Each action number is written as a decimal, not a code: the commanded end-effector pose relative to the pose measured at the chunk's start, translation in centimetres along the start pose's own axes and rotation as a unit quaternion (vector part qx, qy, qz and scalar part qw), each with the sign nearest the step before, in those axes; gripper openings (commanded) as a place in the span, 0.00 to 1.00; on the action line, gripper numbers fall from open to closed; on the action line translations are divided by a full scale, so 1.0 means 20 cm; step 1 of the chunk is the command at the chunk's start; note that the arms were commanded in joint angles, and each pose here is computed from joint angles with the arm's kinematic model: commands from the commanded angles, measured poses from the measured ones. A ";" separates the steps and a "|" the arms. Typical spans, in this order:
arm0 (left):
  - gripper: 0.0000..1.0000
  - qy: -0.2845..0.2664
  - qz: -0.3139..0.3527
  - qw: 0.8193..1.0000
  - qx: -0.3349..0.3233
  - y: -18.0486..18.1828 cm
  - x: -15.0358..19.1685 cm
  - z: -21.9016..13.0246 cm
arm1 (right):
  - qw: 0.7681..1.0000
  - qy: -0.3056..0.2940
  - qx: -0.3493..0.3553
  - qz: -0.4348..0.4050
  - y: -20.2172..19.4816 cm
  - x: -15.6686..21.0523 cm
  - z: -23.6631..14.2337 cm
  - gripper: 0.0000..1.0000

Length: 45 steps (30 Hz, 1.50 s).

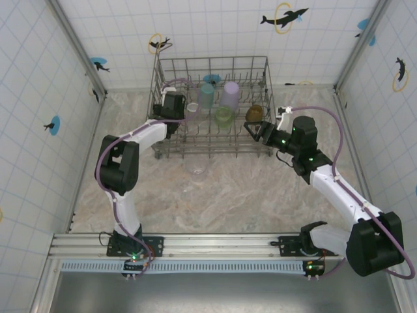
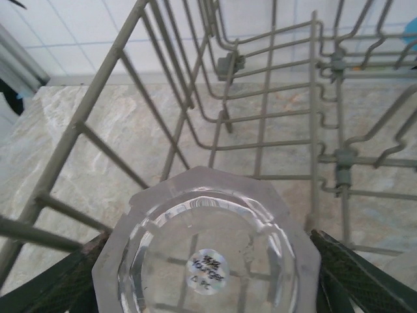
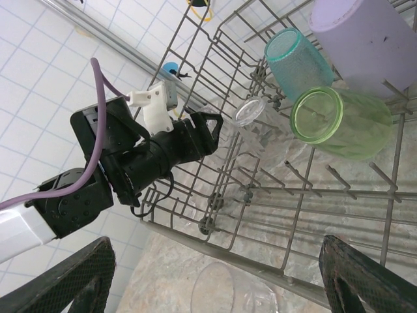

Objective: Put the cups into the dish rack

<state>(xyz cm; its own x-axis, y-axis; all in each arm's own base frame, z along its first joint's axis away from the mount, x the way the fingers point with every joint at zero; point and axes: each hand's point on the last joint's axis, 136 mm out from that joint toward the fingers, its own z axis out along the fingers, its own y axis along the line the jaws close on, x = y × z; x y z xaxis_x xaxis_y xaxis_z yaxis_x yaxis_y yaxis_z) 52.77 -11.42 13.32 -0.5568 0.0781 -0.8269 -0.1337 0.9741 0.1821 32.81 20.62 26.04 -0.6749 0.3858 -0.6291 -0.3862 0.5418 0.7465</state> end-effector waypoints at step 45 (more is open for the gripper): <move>0.98 -0.128 -0.209 0.943 0.225 -0.07 -0.73 -0.60 | 1.000 0.009 0.004 -0.016 0.01 0.06 -0.06 0.90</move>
<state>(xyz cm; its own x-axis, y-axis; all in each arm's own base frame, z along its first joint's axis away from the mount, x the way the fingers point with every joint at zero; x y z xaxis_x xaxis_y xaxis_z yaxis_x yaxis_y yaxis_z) 51.85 -15.71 25.72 -0.4000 -0.2749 -0.8743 0.0096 0.9527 -0.3039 31.86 20.32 26.38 -0.6675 0.3726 -0.6447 -0.4000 0.5509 0.7325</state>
